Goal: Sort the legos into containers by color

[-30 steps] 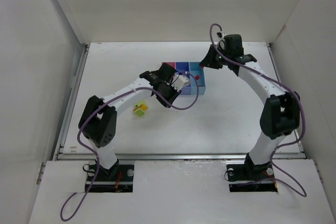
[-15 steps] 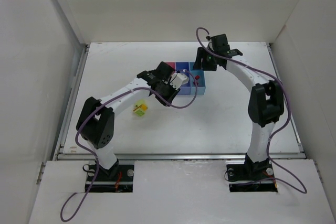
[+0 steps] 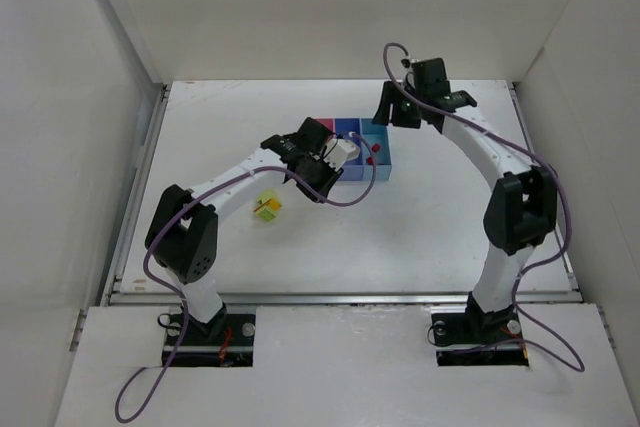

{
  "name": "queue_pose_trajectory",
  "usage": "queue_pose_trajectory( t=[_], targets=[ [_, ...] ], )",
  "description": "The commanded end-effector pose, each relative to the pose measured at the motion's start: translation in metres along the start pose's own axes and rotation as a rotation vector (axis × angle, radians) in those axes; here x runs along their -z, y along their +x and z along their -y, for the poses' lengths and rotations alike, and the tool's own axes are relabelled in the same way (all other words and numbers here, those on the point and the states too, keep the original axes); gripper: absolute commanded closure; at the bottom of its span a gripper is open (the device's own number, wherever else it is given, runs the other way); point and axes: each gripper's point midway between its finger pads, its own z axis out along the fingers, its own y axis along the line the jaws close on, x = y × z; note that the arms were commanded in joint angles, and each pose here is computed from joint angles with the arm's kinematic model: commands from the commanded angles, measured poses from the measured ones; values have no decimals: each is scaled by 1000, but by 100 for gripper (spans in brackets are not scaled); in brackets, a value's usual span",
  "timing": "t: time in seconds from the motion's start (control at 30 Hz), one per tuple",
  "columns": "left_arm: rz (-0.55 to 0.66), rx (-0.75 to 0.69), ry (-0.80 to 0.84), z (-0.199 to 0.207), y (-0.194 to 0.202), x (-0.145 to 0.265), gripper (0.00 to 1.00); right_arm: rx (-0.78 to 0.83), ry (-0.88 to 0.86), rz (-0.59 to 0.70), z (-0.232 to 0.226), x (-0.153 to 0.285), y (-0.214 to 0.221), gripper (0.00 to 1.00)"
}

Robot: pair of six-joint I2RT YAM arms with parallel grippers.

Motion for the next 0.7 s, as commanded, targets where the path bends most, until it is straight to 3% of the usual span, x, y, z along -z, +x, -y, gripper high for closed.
queue_pose_trajectory(
  t=[0.0,0.37,0.67],
  targets=[
    [68,4,5,4,-15,19,100,17,35,157,-1,54,-38,34],
    [70,3,14,6,-15,19,100,-145,384,333,118,149,-20,29],
    [185,-40,-57,-13,-77,24,100,-188,483,377,146,181,-7,29]
  ],
)
